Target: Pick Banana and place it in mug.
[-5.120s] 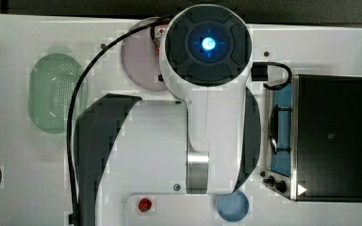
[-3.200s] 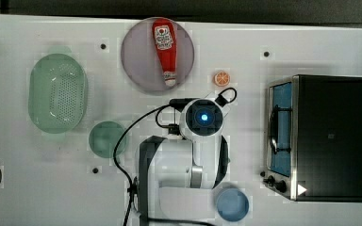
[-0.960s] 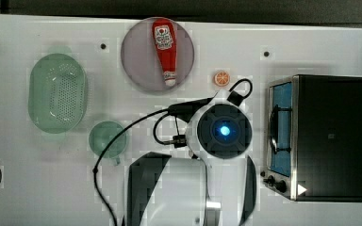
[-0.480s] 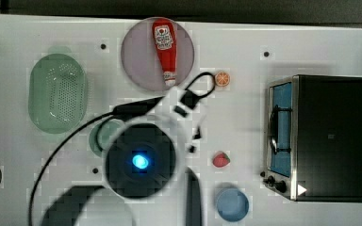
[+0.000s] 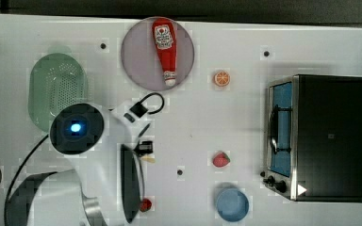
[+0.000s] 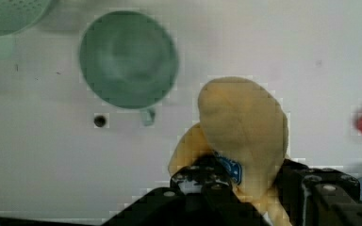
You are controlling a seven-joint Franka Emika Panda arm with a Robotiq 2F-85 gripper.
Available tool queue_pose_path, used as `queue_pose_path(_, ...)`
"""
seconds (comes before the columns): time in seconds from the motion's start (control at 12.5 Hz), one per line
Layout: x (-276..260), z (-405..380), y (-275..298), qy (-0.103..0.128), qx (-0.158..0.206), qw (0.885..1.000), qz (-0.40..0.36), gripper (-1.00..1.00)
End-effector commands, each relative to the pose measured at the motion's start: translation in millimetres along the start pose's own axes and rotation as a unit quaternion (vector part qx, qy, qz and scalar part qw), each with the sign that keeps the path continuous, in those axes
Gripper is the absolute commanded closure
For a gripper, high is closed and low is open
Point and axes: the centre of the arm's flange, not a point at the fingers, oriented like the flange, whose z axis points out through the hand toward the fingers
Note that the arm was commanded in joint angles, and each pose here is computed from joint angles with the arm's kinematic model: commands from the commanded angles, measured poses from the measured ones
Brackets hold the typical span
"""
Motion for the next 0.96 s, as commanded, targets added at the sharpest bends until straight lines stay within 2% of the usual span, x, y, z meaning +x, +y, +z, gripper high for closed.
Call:
queue_pose_path(0.08, 0.7, -5.8, -40.7, 0.042, -0.004, 0.997, 0.061, 0.37)
queue_pose_path(0.72, 24.5, 107.8, -69.1, 0.081, 0.043, 0.994, 0.055, 0.37)
queue_pose_path(0.88, 26.9, 125.9, -71.3, 0.066, 0.045, 0.995, 0.055, 0.37)
queue_pose_path(0.96, 26.9, 133.0, -71.4, 0.057, 0.045, 0.996, 0.06, 0.29)
